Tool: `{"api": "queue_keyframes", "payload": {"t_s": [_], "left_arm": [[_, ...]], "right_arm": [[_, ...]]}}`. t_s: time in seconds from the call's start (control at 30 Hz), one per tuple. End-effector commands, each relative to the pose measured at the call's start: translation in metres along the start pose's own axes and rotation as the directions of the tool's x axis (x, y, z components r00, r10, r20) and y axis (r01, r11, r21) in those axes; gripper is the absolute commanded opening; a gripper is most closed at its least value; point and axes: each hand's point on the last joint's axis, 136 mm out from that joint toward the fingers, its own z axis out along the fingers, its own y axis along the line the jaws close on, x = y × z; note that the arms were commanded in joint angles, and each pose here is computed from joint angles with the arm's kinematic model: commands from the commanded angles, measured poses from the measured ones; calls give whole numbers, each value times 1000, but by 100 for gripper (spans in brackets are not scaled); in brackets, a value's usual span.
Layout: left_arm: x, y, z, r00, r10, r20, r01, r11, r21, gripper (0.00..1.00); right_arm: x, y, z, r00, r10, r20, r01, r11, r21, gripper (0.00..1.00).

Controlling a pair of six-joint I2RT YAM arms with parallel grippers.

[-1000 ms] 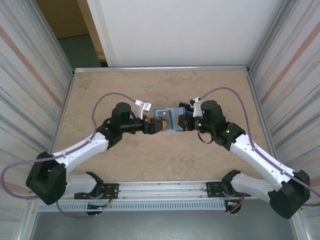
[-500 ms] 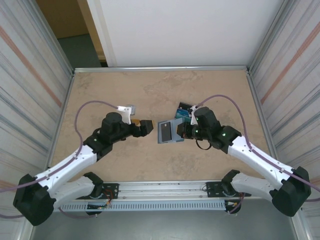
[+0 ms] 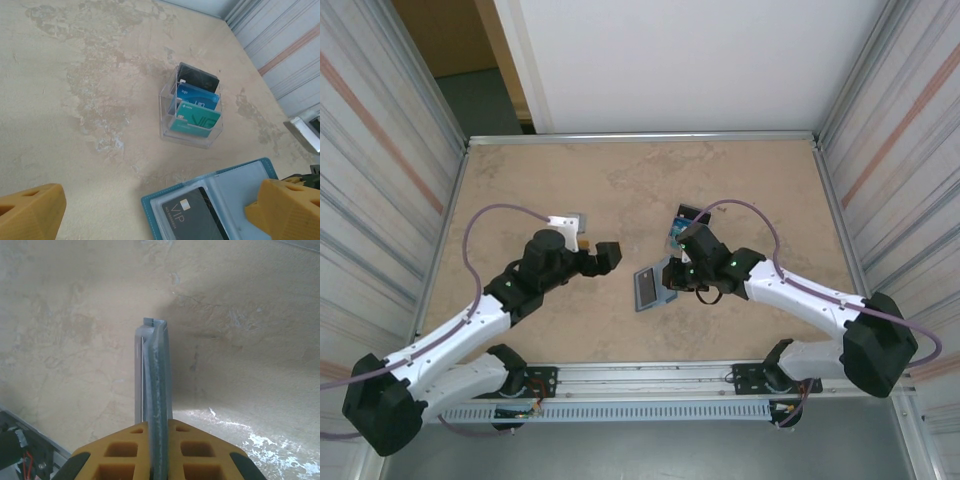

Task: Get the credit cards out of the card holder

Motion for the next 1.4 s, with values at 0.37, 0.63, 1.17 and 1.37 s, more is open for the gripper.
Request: {"api": "queue_keyframes", "payload": {"t_s": [0.37, 0.63, 1.17, 1.37], "left_arm": [[4, -7, 13, 996, 85, -4, -85, 996, -18, 99], [8, -10, 20, 994, 111, -23, -111, 993, -30, 99], [8, -10, 27, 989, 141, -33, -143, 988, -56, 99], [10, -10, 27, 985, 168, -43, -171, 983, -66, 99]], "right_arm": [[10, -35, 15, 991, 122, -55, -121, 993, 16, 0], [20, -58, 21, 984, 159, -80, -154, 986, 59, 8], [22, -106, 3, 980, 198, -34, -187, 960, 209, 47], [16, -124, -17, 976, 214, 27, -213, 937, 275, 50]]}}
